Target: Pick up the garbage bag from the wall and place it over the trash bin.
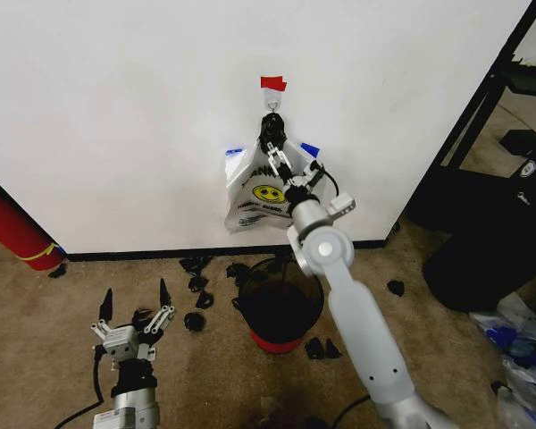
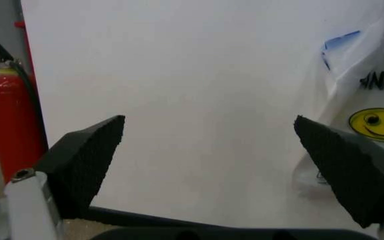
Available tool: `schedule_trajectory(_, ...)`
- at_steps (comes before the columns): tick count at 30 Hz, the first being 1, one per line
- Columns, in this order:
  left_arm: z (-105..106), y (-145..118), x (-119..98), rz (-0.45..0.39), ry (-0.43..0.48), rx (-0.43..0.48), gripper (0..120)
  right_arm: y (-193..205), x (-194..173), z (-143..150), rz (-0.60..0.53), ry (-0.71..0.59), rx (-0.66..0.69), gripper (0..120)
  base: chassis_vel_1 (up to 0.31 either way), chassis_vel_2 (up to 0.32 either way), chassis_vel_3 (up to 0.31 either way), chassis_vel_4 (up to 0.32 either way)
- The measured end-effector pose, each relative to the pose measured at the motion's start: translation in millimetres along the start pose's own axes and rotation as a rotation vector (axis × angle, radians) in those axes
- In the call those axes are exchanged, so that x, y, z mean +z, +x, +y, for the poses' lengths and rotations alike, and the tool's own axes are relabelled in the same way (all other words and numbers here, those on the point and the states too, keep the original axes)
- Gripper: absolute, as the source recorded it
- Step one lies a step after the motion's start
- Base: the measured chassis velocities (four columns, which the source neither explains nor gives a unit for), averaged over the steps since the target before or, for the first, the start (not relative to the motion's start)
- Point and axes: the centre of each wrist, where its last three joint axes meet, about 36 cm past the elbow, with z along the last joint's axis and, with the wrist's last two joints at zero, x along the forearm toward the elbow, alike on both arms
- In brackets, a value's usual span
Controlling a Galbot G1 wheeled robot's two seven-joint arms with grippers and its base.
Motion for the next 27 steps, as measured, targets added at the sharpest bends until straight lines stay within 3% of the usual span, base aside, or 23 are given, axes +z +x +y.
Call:
schedule_trajectory(21,-5.8,4.3,9.8,0.024,0.018,0.000,100,-8.6,6.7,6.7,-0.022,0.002,0.029,7,0.000,0.000,0.000,0.000)
schedule_trajectory(27,-4.2,2.3,10.7,0.019,0.015,0.005,100,-8.7,2.7,3.8,-0.034,0.002,0.049,0,0.000,0.000,0.000,0.000)
